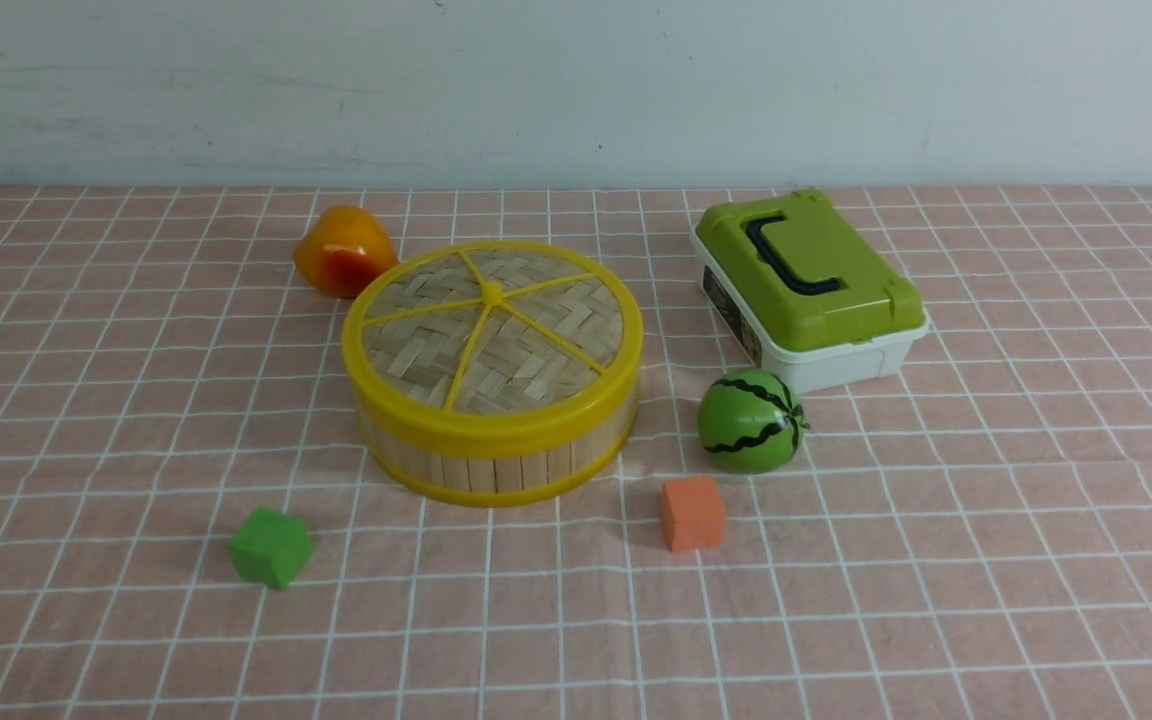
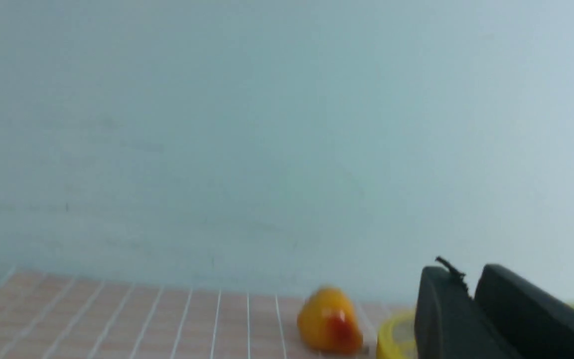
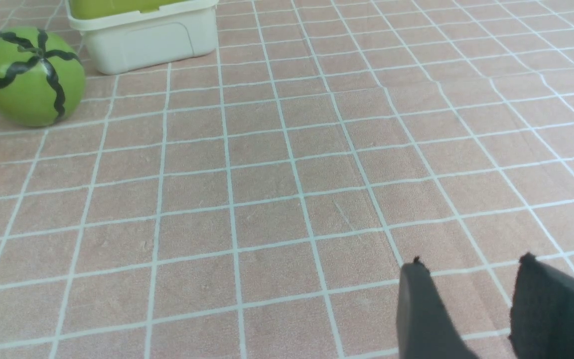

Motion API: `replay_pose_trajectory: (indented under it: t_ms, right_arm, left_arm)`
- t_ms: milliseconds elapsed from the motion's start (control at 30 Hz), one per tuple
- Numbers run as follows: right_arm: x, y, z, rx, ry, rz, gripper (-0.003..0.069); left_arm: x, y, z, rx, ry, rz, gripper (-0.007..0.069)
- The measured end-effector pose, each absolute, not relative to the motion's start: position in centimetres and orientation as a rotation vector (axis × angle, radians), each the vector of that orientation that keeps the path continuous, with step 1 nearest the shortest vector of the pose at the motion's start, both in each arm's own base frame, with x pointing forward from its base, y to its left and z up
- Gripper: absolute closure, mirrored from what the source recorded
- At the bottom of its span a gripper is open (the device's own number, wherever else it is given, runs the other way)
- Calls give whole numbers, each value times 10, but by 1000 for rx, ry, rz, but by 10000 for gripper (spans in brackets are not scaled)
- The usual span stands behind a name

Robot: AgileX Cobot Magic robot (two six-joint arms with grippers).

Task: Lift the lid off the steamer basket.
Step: Use the left arm to lift the lid of the steamer

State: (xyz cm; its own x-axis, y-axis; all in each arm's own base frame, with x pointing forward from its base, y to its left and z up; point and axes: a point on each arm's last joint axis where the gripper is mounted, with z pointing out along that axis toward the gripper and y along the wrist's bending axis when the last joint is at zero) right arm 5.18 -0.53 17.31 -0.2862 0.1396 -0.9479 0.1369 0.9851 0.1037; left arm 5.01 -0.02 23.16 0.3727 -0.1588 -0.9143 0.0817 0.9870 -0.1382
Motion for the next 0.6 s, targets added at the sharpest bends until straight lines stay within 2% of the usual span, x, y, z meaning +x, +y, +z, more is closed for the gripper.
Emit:
replay_pose_trajectory:
  t_ms: [67, 133, 300, 333, 400, 533, 600]
  right_arm:
    - [52, -5, 173, 201, 1866, 3, 418]
    - [52, -5, 173, 201, 1866, 3, 418]
    - [52, -5, 173, 201, 1866, 3, 418]
    - [52, -5, 173, 201, 1866, 3, 418]
    - [52, -5, 173, 201, 1866, 3, 418]
    - [52, -5, 173, 201, 1866, 3, 418]
    - [52, -5, 173, 201, 1866, 3, 418]
  left_arm:
    - [47, 1, 239, -101, 1089, -188, 533]
    - [41, 4, 248, -195, 959, -319, 533]
    - [36, 7, 265, -285, 896, -452, 561]
    - [35, 6, 272, -284, 899, -458, 574]
    - [25, 4, 309, -253, 929, -454, 638]
    - [32, -1, 352, -177, 1130, -356, 638]
    - [43, -3, 362, -150, 1223, -319, 638]
